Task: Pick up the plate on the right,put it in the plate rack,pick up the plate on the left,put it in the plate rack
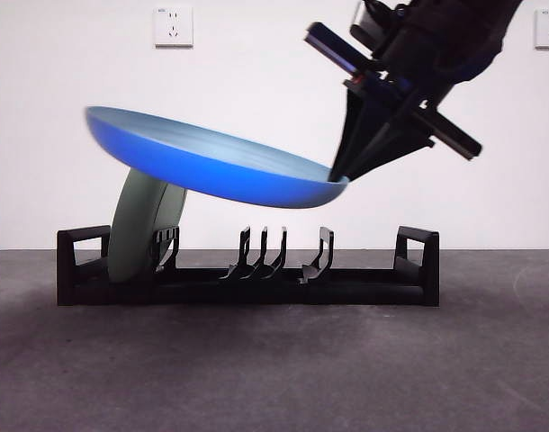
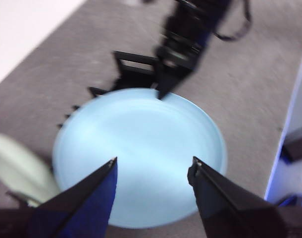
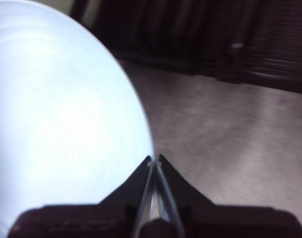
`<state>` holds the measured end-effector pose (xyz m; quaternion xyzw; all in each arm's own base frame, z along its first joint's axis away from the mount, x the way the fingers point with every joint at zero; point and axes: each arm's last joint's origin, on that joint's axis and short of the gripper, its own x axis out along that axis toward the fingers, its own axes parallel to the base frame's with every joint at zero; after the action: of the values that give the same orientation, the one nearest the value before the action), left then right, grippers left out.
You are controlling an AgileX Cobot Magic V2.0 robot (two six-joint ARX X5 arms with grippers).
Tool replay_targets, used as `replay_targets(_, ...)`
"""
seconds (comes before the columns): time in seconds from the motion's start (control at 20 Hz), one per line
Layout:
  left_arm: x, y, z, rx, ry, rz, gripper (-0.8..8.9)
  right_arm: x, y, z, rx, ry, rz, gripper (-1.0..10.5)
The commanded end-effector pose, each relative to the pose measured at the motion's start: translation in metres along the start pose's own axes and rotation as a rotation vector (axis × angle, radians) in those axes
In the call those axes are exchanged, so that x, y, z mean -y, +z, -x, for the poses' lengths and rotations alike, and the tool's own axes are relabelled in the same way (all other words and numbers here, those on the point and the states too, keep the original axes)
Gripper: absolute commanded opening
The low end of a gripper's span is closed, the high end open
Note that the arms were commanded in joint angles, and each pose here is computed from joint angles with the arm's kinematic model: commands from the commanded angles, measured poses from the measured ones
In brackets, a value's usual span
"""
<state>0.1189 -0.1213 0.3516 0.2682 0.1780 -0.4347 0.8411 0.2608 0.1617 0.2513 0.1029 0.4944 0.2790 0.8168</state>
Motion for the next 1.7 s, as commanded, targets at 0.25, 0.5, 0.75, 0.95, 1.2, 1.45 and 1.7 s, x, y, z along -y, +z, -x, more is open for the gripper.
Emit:
replay_targets(0.25,0.062,0.013,-0.055,-0.202,-0.022,-0.327,2.51,0.007,-0.002,0.006,-0.038,-0.024,0.008,-0.1)
replay_targets(0.5,0.093,0.004,-0.105,-0.378,-0.054,-0.446,2.51,0.007,-0.002,0.026,-0.002,-0.024,0.006,-0.1)
replay_targets(0.75,0.101,-0.002,-0.134,-0.439,-0.027,-0.493,2.45,0.005,-0.008,0.049,0.002,-0.033,0.018,-0.1)
replay_targets(0.95,0.101,0.003,-0.136,-0.388,-0.016,-0.498,-0.1,0.006,-0.008,0.061,0.035,-0.034,0.017,-0.1)
replay_targets(1.2,0.101,0.003,-0.136,-0.384,-0.015,-0.496,-0.08,0.002,-0.01,0.073,0.071,-0.024,0.03,-0.1)
replay_targets(1.45,0.102,0.007,-0.138,-0.334,-0.03,-0.47,-0.08,0.0,-0.01,0.092,0.163,-0.058,0.046,1.1)
replay_targets(1.7,0.097,0.02,-0.144,-0.169,-0.081,-0.271,-0.09,0.0,-0.015,0.138,0.408,-0.238,0.065,3.5)
